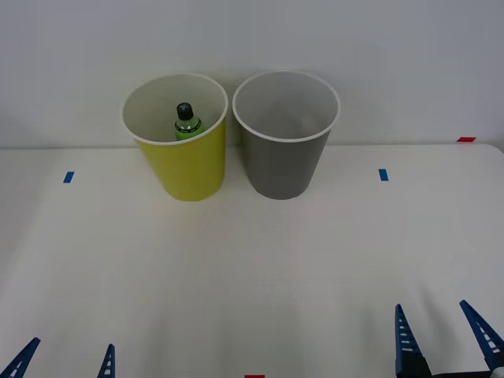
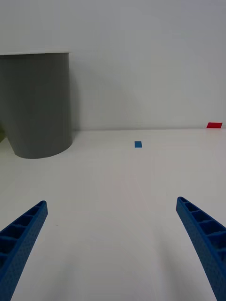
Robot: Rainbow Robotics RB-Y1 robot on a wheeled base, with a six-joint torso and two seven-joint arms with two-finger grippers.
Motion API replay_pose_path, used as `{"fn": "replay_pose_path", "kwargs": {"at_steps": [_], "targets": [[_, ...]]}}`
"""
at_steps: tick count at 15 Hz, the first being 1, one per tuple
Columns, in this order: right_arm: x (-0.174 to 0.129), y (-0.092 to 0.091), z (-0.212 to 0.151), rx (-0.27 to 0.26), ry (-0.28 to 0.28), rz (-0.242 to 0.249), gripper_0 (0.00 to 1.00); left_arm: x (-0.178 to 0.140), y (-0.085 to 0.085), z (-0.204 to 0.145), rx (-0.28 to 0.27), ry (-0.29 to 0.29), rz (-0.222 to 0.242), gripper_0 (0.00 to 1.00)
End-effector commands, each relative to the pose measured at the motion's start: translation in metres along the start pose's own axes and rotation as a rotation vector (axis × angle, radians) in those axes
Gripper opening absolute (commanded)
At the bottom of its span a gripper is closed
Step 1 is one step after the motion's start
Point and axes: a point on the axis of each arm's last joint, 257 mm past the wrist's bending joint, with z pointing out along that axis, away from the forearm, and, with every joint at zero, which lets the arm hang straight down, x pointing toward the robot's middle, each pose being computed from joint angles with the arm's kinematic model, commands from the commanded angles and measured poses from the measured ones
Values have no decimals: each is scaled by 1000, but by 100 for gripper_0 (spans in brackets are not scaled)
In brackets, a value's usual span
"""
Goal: Put cans in the gray bin and PET bottles in the light green bin.
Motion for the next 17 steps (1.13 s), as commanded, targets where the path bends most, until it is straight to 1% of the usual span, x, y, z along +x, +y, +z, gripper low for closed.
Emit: {"fn": "replay_pose_path", "kwargs": {"at_steps": [1,17], "targets": [[0,0,0,0,0,0,95,0,0,0,0,0,0,100],[0,0,0,0,0,0,95,0,0,0,0,0,0,100]]}}
